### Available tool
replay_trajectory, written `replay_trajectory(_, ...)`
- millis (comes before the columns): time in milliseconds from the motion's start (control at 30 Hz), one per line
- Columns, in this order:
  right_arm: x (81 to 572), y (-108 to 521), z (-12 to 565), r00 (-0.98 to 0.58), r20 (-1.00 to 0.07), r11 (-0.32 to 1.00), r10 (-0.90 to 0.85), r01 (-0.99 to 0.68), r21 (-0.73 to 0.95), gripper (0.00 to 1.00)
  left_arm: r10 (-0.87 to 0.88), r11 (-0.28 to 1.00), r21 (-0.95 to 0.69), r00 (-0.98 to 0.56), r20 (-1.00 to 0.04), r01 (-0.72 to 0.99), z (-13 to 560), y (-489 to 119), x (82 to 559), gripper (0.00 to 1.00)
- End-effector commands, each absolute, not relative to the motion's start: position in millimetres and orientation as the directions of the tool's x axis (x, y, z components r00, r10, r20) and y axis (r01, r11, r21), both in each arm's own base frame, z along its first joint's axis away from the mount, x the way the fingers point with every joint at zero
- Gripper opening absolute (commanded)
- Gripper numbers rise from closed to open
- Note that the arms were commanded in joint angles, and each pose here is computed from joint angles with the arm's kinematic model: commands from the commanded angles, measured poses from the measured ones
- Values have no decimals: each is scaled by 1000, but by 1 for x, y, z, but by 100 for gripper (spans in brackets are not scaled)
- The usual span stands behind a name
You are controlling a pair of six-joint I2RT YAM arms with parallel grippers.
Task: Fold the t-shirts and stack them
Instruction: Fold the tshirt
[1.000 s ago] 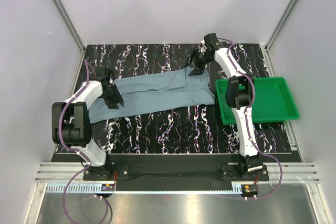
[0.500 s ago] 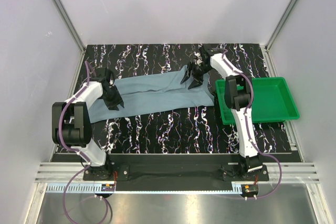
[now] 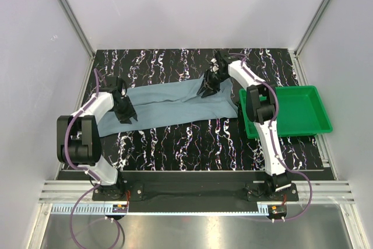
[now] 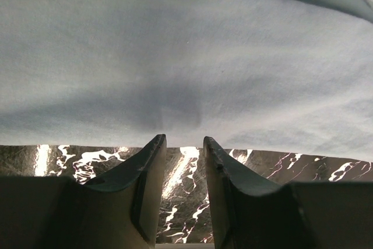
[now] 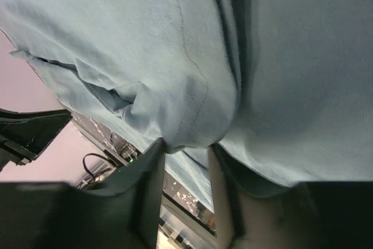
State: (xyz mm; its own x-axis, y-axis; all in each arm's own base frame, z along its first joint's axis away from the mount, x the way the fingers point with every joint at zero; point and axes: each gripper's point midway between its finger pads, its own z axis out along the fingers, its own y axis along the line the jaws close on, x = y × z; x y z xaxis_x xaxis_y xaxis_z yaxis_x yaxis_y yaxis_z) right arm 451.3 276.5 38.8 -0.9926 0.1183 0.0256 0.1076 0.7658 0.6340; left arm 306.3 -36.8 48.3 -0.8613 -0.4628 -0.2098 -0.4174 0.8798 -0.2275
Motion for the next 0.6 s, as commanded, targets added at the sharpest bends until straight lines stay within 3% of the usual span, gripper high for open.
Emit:
replay_trajectory(0,474,295,84,-987,-103,723,121,16,690,35,-452,883,-264,-855,-252,-389,60,-40,311,38)
replay_trajectory(200,508,354,118,-960,-245,596,136,-118,794,36,-451,883,-262,-859,-243,-390,56,-40,304,38)
replay_trajectory(267,515,386,154,-950,-276,490,148,-172,855,47,-451,883,-263,-859,-242,-389,56,-41,303,38)
replay_trajectory(333,519,392,151,-960,-232,459,158,-137,878,60,-448,884,-261,-860,-243,-387,58,-40,302,38)
replay_trajectory(400,513,377,161,-962,-225,506,157,-117,855,66,-439,890,-256,-860,-259,-377,63,-39,301,38)
replay_trajectory(467,502,345,138,-966,-211,618,148,-76,782,66,-433,897,-230,-854,-290,-376,69,-32,300,38)
replay_trajectory(500,493,331,170,-953,-263,639,151,-109,761,65,-425,903,-202,-851,-308,-378,70,-26,299,38)
replay_trajectory(567,469,292,168,-955,-269,748,128,-85,658,63,-420,907,-173,-850,-318,-384,76,-21,295,38)
